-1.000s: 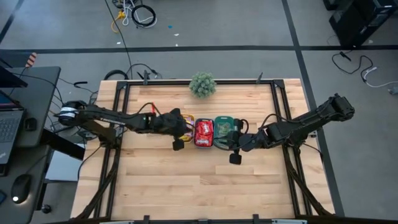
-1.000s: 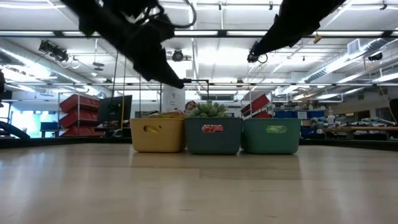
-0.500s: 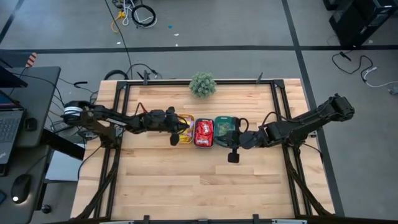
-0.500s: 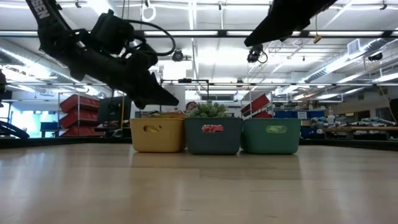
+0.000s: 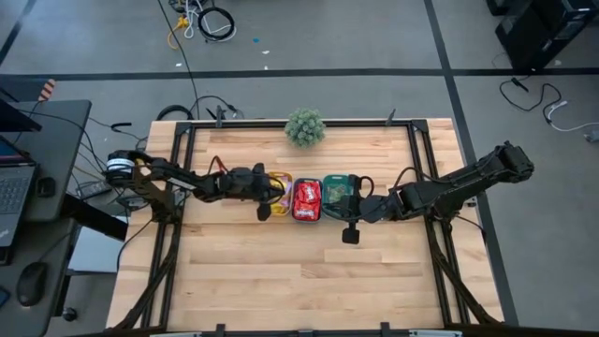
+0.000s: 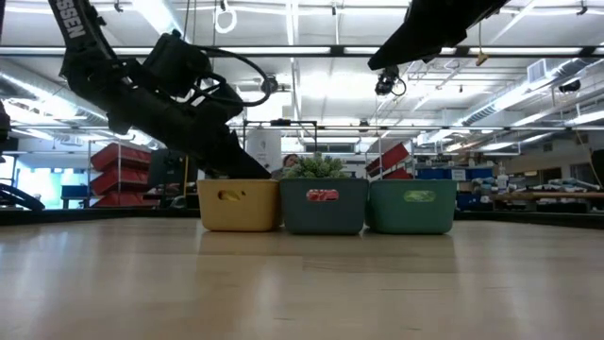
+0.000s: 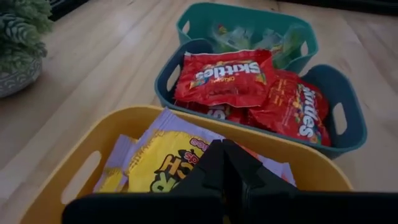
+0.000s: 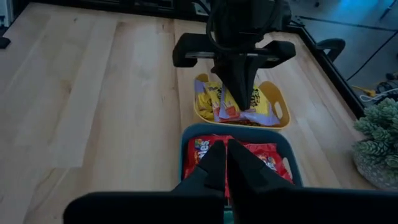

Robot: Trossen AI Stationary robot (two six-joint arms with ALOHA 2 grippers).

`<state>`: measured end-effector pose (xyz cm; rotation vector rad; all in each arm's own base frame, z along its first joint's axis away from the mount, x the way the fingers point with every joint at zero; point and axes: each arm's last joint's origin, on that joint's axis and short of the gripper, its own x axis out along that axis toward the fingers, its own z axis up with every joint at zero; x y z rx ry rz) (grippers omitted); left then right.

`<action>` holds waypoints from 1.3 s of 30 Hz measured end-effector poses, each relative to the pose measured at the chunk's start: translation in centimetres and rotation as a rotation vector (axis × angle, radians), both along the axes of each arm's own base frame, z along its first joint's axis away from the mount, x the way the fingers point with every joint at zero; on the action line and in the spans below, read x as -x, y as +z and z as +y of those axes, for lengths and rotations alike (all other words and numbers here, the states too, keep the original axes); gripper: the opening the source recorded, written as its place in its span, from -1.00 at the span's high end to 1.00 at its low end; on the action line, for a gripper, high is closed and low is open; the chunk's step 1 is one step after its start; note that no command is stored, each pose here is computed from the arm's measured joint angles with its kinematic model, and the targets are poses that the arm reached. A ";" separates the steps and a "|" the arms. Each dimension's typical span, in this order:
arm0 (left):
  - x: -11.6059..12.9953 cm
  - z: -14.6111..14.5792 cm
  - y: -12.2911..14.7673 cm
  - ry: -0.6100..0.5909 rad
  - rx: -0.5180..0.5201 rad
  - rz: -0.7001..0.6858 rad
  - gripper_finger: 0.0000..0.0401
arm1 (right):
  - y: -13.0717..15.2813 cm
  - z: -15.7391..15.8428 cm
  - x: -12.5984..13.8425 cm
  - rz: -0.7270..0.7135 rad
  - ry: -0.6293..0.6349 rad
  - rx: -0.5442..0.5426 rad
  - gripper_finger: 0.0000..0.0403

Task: Sort candy
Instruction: Put the yellow candy pack into the yellow bin, then return to Home Position

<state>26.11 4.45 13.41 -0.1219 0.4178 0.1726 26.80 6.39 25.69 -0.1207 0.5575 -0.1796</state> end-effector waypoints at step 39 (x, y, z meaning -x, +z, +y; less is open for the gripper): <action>5.1 -1.3 7.0 -0.211 -0.112 -0.220 1.00 | -7.1 -7.5 4.2 -0.287 0.121 -0.038 1.00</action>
